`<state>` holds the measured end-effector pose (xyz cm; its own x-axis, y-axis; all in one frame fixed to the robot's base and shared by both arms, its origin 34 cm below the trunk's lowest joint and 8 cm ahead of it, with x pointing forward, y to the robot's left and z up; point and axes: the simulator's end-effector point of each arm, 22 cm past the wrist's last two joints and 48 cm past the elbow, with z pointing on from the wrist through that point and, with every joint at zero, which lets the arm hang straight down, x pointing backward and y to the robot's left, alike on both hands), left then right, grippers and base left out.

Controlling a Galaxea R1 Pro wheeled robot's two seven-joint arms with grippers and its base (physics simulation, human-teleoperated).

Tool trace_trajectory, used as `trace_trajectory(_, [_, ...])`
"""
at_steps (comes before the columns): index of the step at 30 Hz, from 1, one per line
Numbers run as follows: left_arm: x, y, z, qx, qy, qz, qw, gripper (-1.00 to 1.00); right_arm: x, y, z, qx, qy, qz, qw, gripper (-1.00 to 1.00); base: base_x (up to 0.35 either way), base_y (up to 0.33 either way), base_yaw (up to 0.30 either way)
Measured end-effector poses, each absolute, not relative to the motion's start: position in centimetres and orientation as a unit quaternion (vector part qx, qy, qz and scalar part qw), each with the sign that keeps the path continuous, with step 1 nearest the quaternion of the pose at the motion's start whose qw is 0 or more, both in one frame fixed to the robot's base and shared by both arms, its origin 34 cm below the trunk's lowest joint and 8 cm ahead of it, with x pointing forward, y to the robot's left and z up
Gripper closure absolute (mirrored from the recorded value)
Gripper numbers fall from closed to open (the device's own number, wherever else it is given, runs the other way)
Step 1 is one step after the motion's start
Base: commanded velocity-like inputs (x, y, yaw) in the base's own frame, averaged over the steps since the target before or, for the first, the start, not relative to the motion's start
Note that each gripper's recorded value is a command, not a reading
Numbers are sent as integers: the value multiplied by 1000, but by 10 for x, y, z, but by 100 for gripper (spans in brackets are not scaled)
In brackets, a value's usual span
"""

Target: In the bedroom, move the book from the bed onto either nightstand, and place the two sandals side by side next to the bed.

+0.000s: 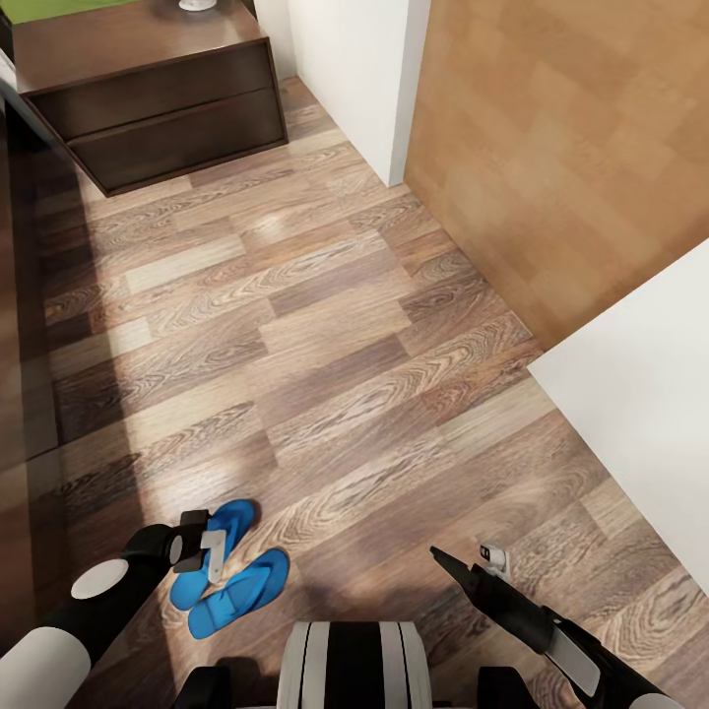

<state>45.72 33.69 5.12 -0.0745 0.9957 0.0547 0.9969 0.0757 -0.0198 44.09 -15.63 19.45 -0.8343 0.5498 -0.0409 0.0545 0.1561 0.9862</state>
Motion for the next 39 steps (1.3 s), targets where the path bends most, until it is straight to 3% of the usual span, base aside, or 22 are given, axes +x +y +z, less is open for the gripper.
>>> trace_trajectory(39, [476, 339, 52, -679, -733, -42, -2, 100, 440, -157, 190, 208, 740, 608, 198, -100, 0, 0, 0])
